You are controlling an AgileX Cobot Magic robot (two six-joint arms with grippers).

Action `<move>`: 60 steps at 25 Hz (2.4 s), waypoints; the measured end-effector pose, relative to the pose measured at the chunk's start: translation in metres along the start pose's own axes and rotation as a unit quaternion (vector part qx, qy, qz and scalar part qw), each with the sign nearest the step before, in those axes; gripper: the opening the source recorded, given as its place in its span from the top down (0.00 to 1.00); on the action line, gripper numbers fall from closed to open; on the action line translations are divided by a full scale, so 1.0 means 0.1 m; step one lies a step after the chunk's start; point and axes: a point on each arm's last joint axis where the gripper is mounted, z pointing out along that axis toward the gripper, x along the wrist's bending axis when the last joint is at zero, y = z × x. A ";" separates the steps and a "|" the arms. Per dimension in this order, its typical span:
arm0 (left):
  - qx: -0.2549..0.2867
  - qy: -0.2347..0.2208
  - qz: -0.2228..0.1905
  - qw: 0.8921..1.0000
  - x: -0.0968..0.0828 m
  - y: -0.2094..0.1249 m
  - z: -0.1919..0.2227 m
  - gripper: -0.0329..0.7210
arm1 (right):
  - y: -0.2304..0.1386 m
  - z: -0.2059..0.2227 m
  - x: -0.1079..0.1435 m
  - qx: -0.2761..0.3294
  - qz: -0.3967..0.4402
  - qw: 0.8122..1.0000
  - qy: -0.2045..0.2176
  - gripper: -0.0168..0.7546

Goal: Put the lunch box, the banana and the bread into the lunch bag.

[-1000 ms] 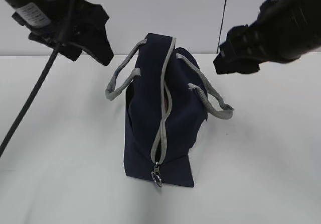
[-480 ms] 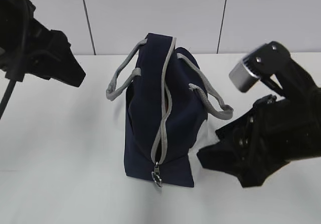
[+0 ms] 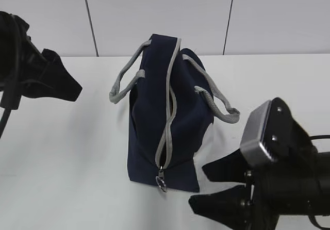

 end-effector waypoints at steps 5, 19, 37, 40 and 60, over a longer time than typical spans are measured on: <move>-0.012 0.002 0.008 1.000 0.00 0.01 0.00 0.43 | -0.25 0.29 -0.04 0.038 0.000 0.997 0.063 0.38; -0.010 0.000 0.011 1.000 0.00 0.01 0.00 0.46 | -0.45 0.66 -0.14 0.061 0.045 0.989 0.125 0.38; -0.008 -0.001 0.011 1.000 0.00 0.01 0.00 0.47 | -0.18 0.77 -0.37 0.045 -0.004 0.996 0.080 0.49; -0.008 -0.001 0.011 1.000 0.00 0.01 0.00 0.47 | -0.19 0.78 -0.37 0.047 -0.003 0.996 0.080 0.50; -0.001 -0.002 0.011 1.000 0.00 -0.01 0.00 0.49 | -0.29 0.96 -0.46 0.064 0.016 0.994 0.090 0.54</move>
